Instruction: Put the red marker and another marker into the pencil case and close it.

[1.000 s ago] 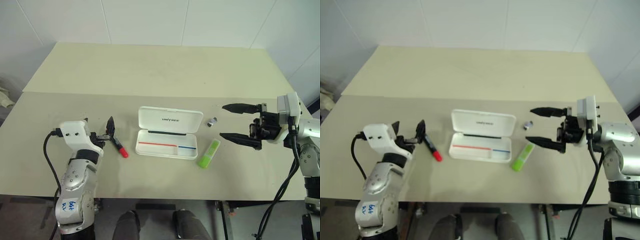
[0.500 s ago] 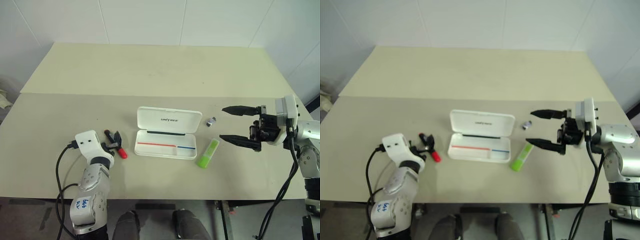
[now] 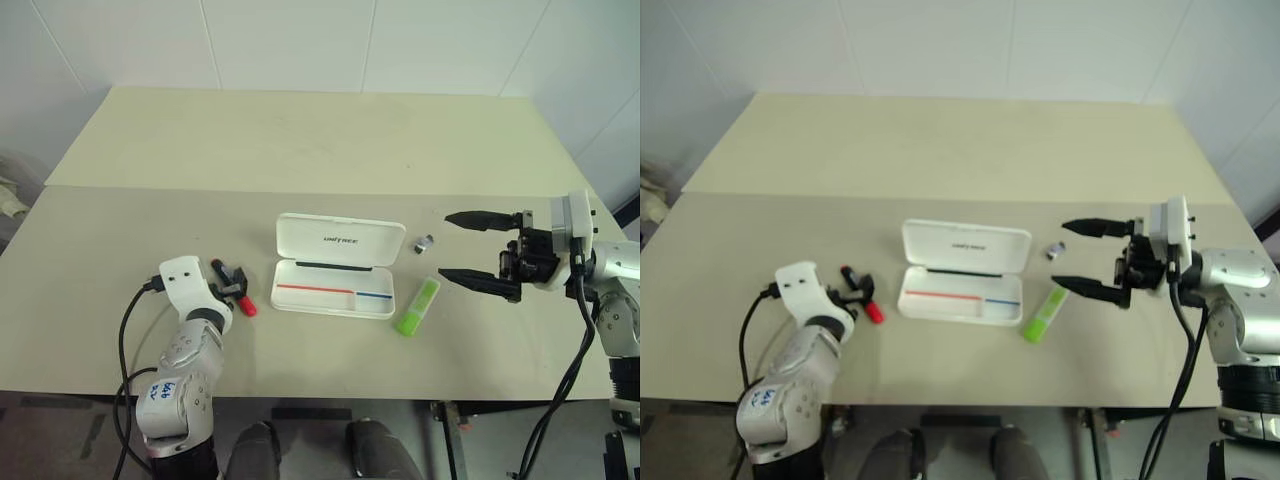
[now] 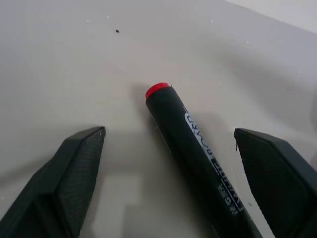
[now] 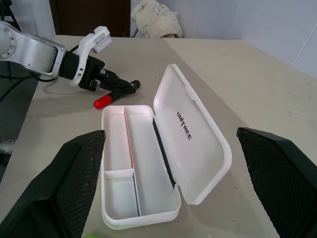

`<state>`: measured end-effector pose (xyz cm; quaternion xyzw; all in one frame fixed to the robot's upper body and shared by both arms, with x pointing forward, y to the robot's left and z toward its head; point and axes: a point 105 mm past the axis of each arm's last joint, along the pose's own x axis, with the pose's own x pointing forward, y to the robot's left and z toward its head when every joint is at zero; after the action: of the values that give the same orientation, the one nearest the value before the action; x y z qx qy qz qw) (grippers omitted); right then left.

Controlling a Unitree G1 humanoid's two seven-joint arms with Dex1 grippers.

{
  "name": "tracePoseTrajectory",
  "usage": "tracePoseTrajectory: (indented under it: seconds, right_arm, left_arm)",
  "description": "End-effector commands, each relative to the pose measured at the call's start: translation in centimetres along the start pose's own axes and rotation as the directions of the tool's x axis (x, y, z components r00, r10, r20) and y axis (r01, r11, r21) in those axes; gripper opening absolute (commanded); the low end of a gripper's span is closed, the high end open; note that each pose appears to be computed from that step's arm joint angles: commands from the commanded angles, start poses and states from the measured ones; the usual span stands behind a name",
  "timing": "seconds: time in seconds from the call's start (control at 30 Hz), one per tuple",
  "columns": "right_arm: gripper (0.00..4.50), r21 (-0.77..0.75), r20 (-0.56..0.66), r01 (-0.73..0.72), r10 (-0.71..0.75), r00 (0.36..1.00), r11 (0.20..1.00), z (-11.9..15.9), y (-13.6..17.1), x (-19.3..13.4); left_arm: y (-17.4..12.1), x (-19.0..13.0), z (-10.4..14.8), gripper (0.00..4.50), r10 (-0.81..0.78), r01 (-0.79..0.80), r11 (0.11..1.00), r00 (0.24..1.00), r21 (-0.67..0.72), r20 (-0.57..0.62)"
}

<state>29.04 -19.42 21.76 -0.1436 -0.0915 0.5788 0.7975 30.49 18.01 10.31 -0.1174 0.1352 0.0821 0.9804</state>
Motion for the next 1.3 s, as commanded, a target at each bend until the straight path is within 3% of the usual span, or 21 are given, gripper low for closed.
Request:
tracePoseTrajectory:
  seconds: [0.03,0.27,0.33,0.43,0.6,0.9,1.07,1.17,1.3]
  right_arm:
    - [4.50,-0.051,0.013,0.021,-0.020,1.000,0.998,1.1,-0.3,-0.3]
    - [4.50,-0.057,0.010,0.029,-0.028,1.000,0.998,1.1,-0.4,-0.2]
    - [4.50,-0.059,0.009,0.031,-0.030,1.000,0.998,1.1,-0.4,-0.2]
    - [4.50,-0.061,0.006,0.035,-0.034,0.999,0.998,1.1,-0.5,-0.2]
    - [4.50,-0.062,0.003,0.039,-0.039,0.999,0.997,1.1,-0.6,-0.1]
    - [4.50,-0.053,0.044,0.033,-0.030,0.999,0.998,1.6,-0.1,-0.3]
    - [4.50,-0.053,0.075,0.031,-0.027,0.997,0.998,2.0,0.1,-0.3]
    - [4.50,-0.053,0.073,0.041,-0.037,0.997,0.998,1.8,0.2,-0.3]
    - [4.50,-0.057,0.074,0.056,-0.052,0.996,0.997,1.7,0.2,-0.3]
  left_arm:
    - [-0.4,0.2,-2.7,3.25,-0.029,0.032,0.999,0.990,0.020,-0.141]
    - [-0.4,0.4,-2.3,1.02,-0.035,0.035,0.999,0.991,-0.005,-0.128]
    - [-0.3,0.4,-2.1,0.63,-0.032,0.031,0.999,0.992,-0.009,-0.119]
    - [0.3,0.6,-1.7,0.64,-0.013,0.011,1.000,0.994,-0.019,-0.104]
    - [1.6,0.9,1.0,0.64,-0.021,0.022,0.999,1.000,0.033,-0.013]
    - [1.4,1.1,10.3,0.64,-0.258,0.178,0.912,0.949,0.370,0.181]
    - [-1.0,0.9,13.8,0.64,-0.463,0.301,0.773,0.870,0.558,0.172]
    - [-3.5,0.1,15.8,0.64,-0.620,0.388,0.622,0.775,0.680,0.124]
    - [-6.3,-1.3,16.3,0.64,-0.772,0.477,0.400,0.635,0.782,0.007]
